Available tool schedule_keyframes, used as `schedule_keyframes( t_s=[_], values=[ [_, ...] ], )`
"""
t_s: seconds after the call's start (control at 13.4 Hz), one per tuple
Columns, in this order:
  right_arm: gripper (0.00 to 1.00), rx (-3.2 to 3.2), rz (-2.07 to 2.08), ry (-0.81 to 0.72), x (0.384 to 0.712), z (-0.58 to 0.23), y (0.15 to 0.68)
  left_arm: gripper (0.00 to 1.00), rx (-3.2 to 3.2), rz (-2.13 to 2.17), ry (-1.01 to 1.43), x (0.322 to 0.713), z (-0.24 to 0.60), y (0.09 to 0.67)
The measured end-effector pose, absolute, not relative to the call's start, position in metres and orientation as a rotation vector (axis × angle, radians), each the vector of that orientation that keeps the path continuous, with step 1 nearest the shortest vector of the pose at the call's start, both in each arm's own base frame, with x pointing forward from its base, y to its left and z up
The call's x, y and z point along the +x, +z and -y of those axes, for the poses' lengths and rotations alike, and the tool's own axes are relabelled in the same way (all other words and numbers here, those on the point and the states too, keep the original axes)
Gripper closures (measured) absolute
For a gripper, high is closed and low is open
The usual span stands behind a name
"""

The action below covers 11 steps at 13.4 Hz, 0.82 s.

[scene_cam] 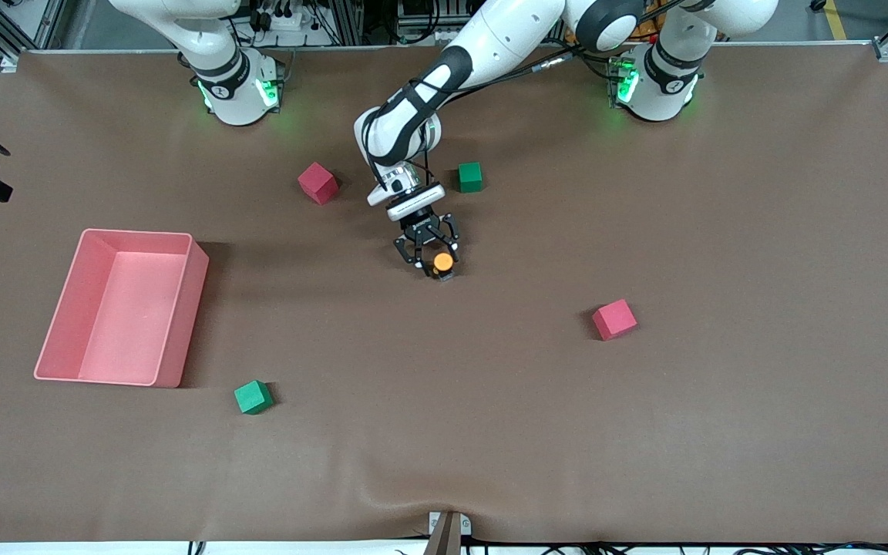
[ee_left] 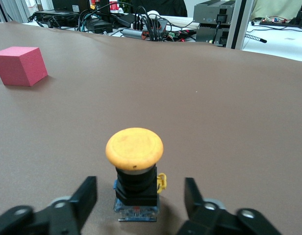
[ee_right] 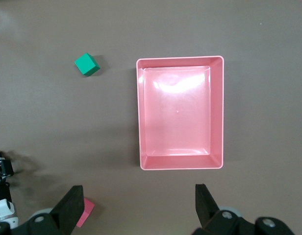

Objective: Place and upright button with both arms
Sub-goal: 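Open the left gripper and raise it off the button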

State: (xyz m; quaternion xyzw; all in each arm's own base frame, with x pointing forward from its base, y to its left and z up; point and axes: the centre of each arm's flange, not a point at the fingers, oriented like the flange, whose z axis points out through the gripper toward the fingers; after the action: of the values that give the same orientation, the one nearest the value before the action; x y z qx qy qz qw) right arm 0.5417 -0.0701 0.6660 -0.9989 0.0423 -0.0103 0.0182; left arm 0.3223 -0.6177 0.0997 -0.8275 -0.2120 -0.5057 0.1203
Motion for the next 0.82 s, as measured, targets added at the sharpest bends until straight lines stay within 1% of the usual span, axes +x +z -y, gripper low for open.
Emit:
schedule_keyframes(
  t_s=[0.07,0.15,0.3,0.52,0.67,0.82],
  values=[
    [0.0,-3.103,-0.131,-0.037,0.542,0.07,0.666,0.05,-2.421,0.618,-1.48,0.321,0.62,0.101],
    [0.0,-3.103,-0.131,-0.044,0.543,0.07,0.667,0.0,-2.427,0.614,-1.483,0.317,0.623,0.102],
    [0.0,-3.102,-0.148,-0.049,0.543,0.07,0.667,0.0,-2.435,0.597,-1.488,0.305,0.628,0.102],
    [0.0,-3.085,-0.342,-0.031,0.542,0.068,0.666,0.0,-2.405,0.607,-1.453,0.291,0.632,0.111],
    [0.0,-3.082,-0.368,-0.025,0.542,0.065,0.666,0.0,-2.424,0.569,-1.361,0.288,0.641,0.139],
    [0.0,-3.089,-0.311,-0.025,0.542,0.064,0.665,0.0,-2.454,0.505,-1.25,0.293,0.647,0.176]
  ],
)
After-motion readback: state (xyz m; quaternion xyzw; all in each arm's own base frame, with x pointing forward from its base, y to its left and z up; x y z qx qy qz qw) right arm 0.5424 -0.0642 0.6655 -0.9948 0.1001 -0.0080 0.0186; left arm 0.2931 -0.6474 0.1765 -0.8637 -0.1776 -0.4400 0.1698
